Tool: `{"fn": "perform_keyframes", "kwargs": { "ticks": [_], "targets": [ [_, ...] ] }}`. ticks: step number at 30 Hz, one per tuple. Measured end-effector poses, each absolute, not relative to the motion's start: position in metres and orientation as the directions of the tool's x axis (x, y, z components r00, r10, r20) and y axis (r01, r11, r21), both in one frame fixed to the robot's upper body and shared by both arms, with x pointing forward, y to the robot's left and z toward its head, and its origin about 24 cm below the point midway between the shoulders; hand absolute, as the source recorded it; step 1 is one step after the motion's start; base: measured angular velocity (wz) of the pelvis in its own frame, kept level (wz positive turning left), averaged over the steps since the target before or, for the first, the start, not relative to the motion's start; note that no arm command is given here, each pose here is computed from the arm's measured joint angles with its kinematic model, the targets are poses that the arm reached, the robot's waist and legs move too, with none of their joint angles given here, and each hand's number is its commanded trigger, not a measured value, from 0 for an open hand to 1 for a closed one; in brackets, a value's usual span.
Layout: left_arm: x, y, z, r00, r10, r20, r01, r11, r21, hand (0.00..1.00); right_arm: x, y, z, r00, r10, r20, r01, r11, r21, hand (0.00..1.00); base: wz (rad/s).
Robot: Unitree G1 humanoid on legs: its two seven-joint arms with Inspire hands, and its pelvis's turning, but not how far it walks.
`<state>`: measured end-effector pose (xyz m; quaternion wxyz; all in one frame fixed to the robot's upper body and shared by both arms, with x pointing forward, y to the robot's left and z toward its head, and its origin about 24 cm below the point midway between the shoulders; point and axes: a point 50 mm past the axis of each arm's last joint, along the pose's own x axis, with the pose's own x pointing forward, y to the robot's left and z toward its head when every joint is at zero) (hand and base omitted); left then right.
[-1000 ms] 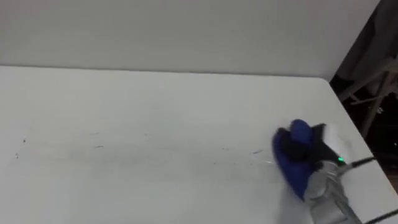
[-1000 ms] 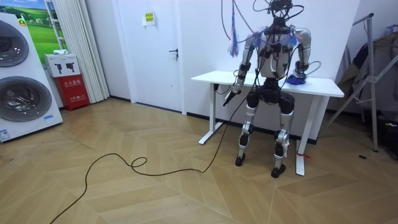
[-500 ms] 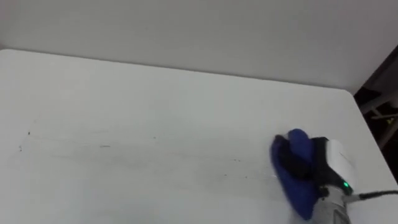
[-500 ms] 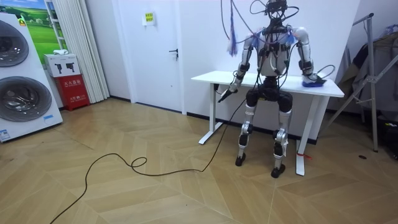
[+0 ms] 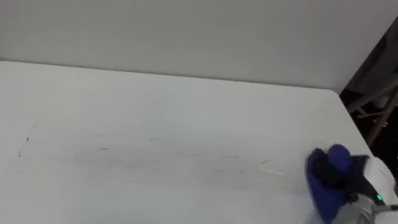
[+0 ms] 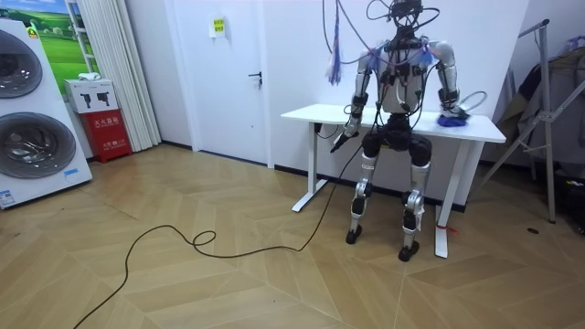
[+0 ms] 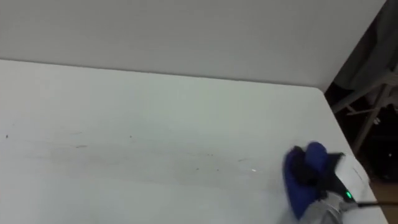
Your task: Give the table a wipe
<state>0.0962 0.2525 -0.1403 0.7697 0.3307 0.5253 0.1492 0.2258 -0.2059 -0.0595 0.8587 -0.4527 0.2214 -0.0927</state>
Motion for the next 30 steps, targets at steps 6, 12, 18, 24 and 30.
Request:
{"fn": "perform_keyframes", "kwargs": {
  "ticks": [6, 12, 18, 24, 30],
  "targets": [
    [0.104, 0.240, -0.141, 0.439, 0.537, -0.720, 0.155, 0.744, 0.650, 0.00, 0.262, -0.120, -0.035, 0.961, 0.024, -0.276, -0.251, 0.500, -0.829, 1.00, 0.21],
    [0.111, 0.235, -0.138, 0.474, 0.512, -0.716, 0.139, 0.760, 0.635, 0.00, 0.254, -0.119, -0.035, 0.960, 0.061, -0.274, -0.266, 0.509, -0.819, 0.26, 0.11],
    [0.113, 0.236, -0.134, 0.498, 0.513, -0.699, 0.122, 0.756, 0.642, 0.00, 0.249, -0.125, -0.037, 0.961, 0.070, -0.269, -0.270, 0.470, -0.840, 0.00, 0.00],
    [0.112, 0.236, -0.134, 0.498, 0.499, -0.710, 0.131, 0.766, 0.630, 0.00, 0.241, -0.130, -0.041, 0.963, 0.073, -0.259, -0.264, 0.430, -0.863, 0.00, 0.03],
    [0.111, 0.236, -0.134, 0.497, 0.498, -0.710, 0.133, 0.765, 0.630, 0.00, 0.230, -0.137, -0.044, 0.968, 0.063, -0.244, -0.246, 0.457, -0.855, 0.00, 0.00]
  ]
}}
